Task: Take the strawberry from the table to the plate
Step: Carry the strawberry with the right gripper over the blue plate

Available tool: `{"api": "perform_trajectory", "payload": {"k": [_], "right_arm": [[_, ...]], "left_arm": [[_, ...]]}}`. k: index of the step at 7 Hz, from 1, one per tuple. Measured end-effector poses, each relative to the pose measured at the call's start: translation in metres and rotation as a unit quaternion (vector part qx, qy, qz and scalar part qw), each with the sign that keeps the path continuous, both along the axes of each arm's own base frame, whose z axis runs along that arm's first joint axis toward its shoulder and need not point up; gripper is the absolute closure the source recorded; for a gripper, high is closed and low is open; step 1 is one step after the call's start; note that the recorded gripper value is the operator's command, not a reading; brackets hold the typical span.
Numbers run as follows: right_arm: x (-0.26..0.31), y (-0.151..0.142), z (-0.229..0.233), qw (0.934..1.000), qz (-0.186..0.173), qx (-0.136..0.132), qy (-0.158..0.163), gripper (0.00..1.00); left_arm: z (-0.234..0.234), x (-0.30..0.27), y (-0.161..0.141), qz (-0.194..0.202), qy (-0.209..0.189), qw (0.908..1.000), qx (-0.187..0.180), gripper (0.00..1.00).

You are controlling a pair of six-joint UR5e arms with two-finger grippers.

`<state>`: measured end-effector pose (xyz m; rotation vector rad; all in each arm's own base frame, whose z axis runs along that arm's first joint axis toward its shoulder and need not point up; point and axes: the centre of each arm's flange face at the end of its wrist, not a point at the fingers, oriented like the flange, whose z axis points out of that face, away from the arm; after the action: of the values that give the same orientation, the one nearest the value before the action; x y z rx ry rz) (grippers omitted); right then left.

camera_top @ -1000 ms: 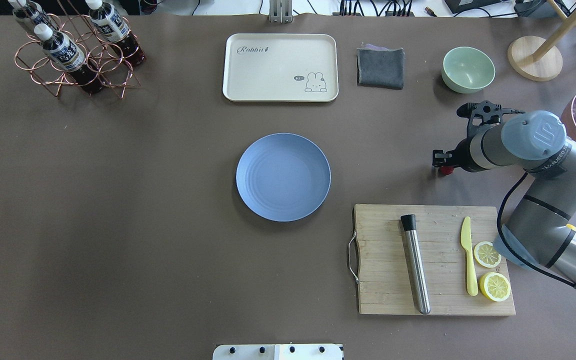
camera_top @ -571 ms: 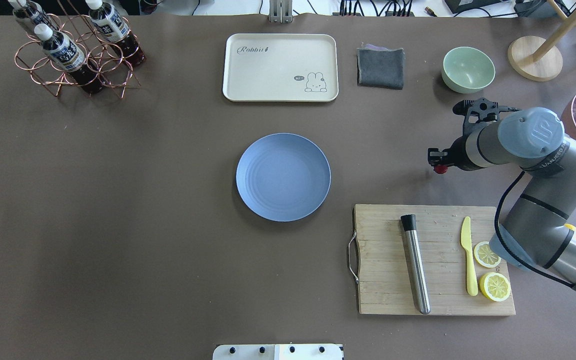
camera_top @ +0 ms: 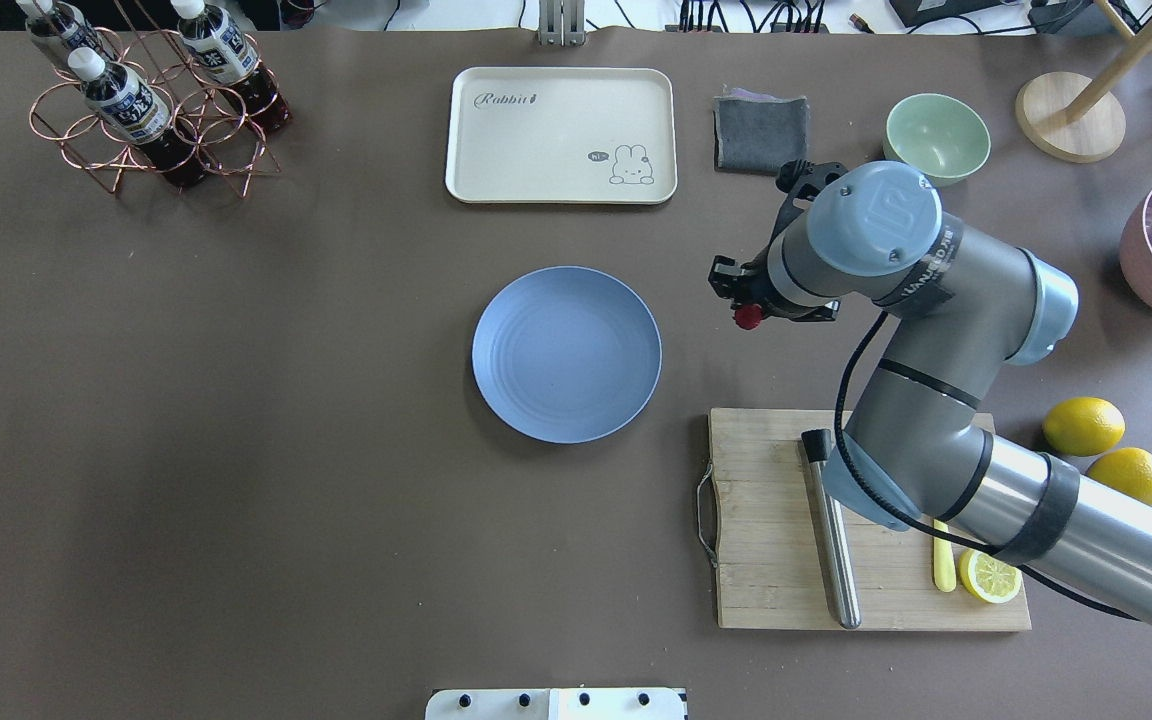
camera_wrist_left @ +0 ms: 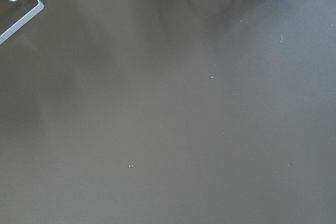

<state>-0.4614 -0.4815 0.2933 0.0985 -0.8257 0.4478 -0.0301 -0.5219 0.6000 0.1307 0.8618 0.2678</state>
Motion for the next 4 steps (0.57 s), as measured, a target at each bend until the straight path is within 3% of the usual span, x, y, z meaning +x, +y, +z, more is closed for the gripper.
{"api": "perform_trajectory", "payload": {"k": [4], "right_arm": [[-0.102,0.008,-0.066,0.9943,0.091,-0.053,-0.014,1.0]], "left_arm": [[0.01,-0.002,0.014,0.0,0.0,1.0,-0.003,0.02]]}}
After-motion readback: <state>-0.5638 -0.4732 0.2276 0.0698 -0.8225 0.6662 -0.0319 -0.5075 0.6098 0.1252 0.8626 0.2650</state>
